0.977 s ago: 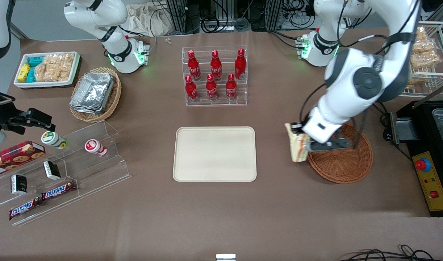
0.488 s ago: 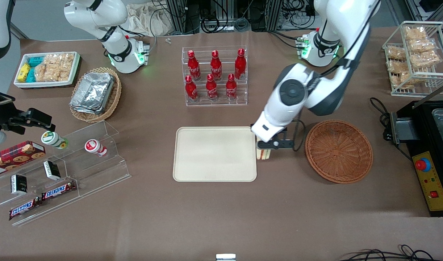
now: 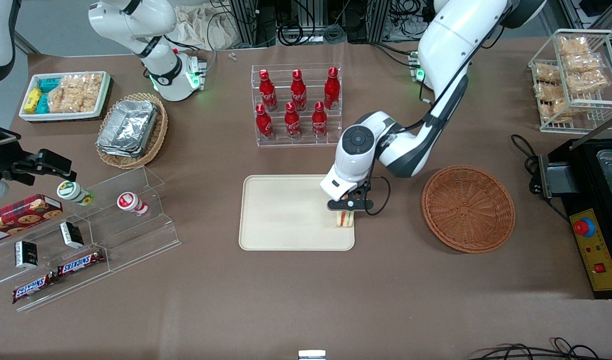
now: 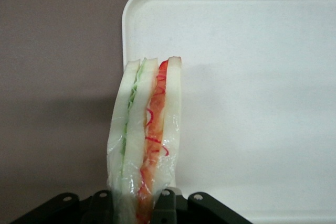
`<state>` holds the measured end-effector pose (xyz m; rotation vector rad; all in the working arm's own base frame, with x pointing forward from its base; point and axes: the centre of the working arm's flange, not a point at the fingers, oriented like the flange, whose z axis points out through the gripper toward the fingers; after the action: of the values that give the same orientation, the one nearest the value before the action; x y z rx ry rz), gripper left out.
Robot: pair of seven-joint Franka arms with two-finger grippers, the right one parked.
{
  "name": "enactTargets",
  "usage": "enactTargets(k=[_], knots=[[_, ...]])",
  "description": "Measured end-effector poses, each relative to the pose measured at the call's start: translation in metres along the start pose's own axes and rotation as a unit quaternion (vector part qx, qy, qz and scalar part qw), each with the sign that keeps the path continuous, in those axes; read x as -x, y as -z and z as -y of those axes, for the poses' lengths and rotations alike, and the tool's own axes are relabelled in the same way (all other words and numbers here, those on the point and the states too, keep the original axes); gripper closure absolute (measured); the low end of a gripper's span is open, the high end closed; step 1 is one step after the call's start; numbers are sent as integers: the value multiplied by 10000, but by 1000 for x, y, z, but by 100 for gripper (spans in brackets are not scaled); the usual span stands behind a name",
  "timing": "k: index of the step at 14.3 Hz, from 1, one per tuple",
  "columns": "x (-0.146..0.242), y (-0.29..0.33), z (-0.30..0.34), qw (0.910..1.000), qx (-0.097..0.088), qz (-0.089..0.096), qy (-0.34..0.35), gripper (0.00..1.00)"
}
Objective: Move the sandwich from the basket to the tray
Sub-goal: 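Carry the sandwich over the cream tray with the left gripper, then lower the sandwich onto the tray and open the left gripper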
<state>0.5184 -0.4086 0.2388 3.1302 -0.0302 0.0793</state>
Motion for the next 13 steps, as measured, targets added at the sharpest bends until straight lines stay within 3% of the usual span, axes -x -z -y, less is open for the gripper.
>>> enactTargets(k=[4, 7, 10, 11, 13], knots=[[0, -13, -3, 10000, 62, -45, -62, 71], [-2, -11, -3, 9999, 48, -64, -73, 43], [-15, 25, 5, 9993, -327, 105, 111, 15], [-22, 50, 9, 9989, -368, 138, 245, 4], [-33, 108, 16, 9988, -298, 23, 395, 0]])
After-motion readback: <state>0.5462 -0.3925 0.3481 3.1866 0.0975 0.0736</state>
